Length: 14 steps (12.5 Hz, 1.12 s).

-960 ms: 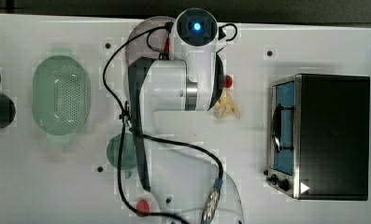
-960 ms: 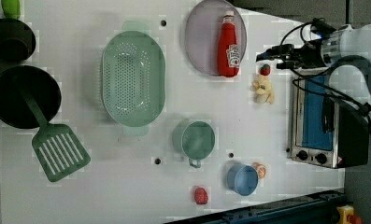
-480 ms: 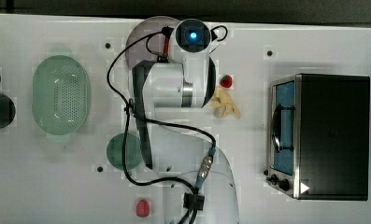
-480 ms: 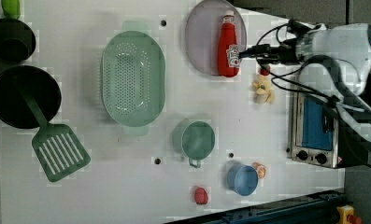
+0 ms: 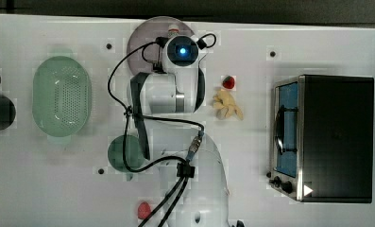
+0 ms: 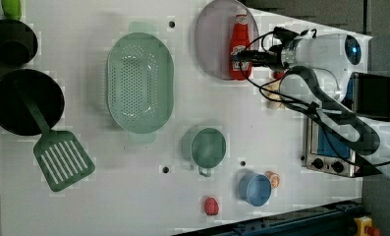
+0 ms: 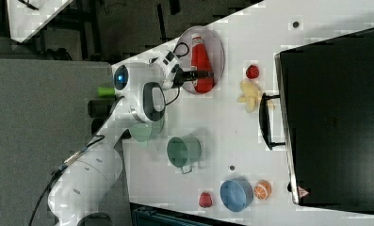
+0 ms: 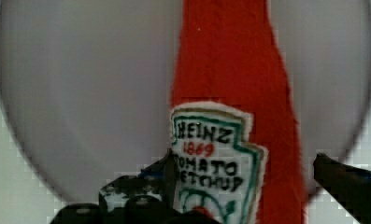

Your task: Pick ketchup from plate and place it on table.

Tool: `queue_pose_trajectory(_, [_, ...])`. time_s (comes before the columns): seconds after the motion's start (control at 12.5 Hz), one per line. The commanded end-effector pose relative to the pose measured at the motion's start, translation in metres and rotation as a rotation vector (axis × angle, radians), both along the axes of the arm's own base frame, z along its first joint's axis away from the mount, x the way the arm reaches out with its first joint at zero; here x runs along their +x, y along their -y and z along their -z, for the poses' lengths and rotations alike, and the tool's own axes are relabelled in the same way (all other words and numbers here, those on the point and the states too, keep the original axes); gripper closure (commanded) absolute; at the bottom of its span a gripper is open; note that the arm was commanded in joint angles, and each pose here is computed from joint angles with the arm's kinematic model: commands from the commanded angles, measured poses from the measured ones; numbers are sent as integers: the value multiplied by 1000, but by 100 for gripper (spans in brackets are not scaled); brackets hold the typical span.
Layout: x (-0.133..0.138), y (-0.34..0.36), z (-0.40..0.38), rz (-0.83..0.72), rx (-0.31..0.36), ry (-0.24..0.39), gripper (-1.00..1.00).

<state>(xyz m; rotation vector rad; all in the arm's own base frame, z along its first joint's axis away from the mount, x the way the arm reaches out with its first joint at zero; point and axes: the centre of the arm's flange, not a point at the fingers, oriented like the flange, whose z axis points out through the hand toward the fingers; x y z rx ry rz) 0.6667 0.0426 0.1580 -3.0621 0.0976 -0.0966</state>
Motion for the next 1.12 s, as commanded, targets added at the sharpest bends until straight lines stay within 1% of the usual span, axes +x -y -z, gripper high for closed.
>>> queue_pose_trajectory(0.08, [8,2,0,-36,1,35,-100])
queue_pose_trajectory(0.16, [8,2,4,-34,1,32,-100])
queue_pose_trajectory(0.24, [9,1,4,-35,2,36,-90])
queue_pose_trajectory(0.4, [14,2,-2,-33,2,50,-41])
queue_pose_trajectory(0.48, [17,2,-11,-33,3,65,-27])
queue_pose_trajectory(0.72, [26,2,-50,-27,2,118,-26])
queue_pose_trajectory(0.88, [30,3,-86,18,5,152,-26])
queue_pose_trajectory(1.04, [31,3,-123,51,7,176,-26])
queue_pose_trajectory(1.12, [30,4,-141,68,5,175,-27])
